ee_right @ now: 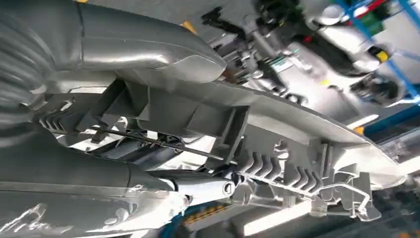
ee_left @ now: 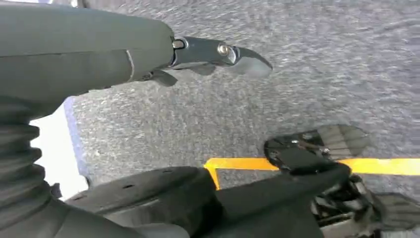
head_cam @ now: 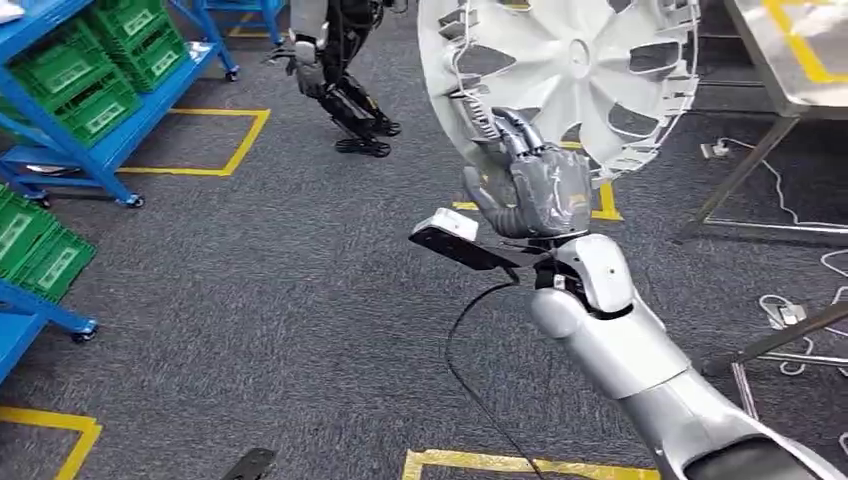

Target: Take the parts from the cabinet and place them on the table.

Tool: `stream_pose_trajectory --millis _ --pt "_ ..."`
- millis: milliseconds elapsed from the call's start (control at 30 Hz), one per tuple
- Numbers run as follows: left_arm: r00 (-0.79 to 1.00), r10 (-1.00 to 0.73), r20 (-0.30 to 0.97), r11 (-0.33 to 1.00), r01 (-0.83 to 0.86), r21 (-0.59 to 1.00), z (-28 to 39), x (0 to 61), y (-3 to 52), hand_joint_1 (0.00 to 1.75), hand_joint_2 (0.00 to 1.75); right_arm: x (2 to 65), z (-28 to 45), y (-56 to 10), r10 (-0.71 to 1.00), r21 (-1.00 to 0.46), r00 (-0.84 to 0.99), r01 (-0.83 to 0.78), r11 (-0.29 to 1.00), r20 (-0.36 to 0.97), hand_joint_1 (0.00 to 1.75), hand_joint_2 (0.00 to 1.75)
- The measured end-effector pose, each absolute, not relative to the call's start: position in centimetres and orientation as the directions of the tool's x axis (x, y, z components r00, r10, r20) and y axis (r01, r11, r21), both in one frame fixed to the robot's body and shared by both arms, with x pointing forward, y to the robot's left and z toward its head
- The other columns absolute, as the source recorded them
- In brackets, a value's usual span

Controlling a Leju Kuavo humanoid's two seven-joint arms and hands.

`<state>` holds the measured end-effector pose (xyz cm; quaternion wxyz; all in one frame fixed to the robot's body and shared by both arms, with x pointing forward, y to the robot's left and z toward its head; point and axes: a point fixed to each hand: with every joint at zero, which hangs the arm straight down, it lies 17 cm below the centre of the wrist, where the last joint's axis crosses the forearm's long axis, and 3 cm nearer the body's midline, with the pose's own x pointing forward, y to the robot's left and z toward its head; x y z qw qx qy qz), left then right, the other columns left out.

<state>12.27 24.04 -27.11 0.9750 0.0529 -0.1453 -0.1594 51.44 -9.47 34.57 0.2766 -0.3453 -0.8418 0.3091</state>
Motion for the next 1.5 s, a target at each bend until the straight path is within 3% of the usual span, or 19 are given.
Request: stream_pose_trajectory --millis 1500 --pt "0.904 -0.335 0.267 0.941 0.308 0.137 -27.0 12.4 23.3 0.0 1.75 51.8 33.3 -11.8 0.784 -0.724 -0.566 0.426 0.543 0.255 1.75 1.75"
